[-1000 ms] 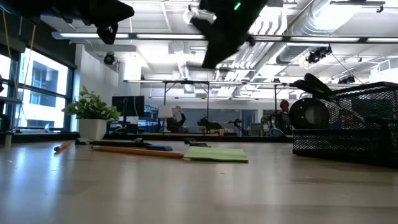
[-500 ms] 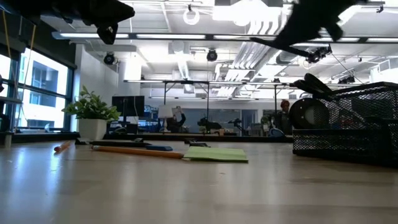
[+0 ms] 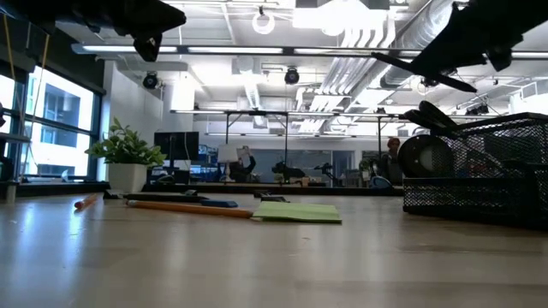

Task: Pick and place office supplies into organizer
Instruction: Put the black pen into the black desk organizer, then put the black binder clip into the black desk organizer

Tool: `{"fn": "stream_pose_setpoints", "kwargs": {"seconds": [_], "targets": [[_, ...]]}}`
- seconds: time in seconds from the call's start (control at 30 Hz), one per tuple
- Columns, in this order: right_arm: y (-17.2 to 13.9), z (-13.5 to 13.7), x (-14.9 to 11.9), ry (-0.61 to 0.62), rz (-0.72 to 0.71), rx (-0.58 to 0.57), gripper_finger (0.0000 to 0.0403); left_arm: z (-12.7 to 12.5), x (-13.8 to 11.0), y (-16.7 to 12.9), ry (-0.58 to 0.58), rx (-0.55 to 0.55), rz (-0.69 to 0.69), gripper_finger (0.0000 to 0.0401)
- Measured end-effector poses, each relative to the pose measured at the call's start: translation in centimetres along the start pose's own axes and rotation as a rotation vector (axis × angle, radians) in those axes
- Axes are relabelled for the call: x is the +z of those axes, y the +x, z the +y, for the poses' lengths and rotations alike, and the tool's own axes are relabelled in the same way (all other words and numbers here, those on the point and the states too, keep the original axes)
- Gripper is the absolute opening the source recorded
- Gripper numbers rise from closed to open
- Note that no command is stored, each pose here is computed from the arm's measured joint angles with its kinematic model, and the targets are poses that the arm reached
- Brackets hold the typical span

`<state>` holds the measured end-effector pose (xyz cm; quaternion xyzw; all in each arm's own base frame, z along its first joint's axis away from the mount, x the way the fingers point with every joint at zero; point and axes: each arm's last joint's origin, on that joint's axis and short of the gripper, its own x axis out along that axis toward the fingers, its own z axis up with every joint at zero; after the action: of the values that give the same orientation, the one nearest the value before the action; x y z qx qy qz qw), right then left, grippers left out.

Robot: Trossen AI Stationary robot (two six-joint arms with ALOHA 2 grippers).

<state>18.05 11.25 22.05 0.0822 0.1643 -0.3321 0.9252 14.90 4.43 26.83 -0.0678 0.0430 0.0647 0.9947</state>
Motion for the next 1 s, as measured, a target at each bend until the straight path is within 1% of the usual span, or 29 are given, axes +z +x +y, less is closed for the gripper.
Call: {"fn": "stream_pose_setpoints", "kwargs": {"seconds": [0.17,0.3,0.4,0.57,0.87,1.0], "targets": [[-1.1,-0.4,-0.8,0.003,0.023,0.015,0.0016,0.1,-0.1,0.0,-0.003,0.026,0.008,0.0019],[-1.7,-1.4,-1.4,0.033,0.068,-0.011,0.002,0.2,-0.2,0.0,-0.018,0.044,0.014,0.0019],[-1.9,-1.9,-1.6,0.053,0.075,-0.03,0.0033,0.2,-0.2,0.0,-0.024,0.044,0.015,0.0019],[-1.8,-1.8,-1.6,0.078,0.077,-0.026,0.0055,0.2,-0.2,0.0,-0.029,0.045,0.018,0.0019],[-1.8,-1.7,-1.7,0.118,0.096,-0.021,0.005,0.2,-0.3,0.0,-0.031,0.045,0.024,0.0019],[-1.8,-1.7,-1.7,0.12,0.102,-0.022,0.0059,0.2,-0.3,0.0,-0.031,0.045,0.024,0.0019]]}}
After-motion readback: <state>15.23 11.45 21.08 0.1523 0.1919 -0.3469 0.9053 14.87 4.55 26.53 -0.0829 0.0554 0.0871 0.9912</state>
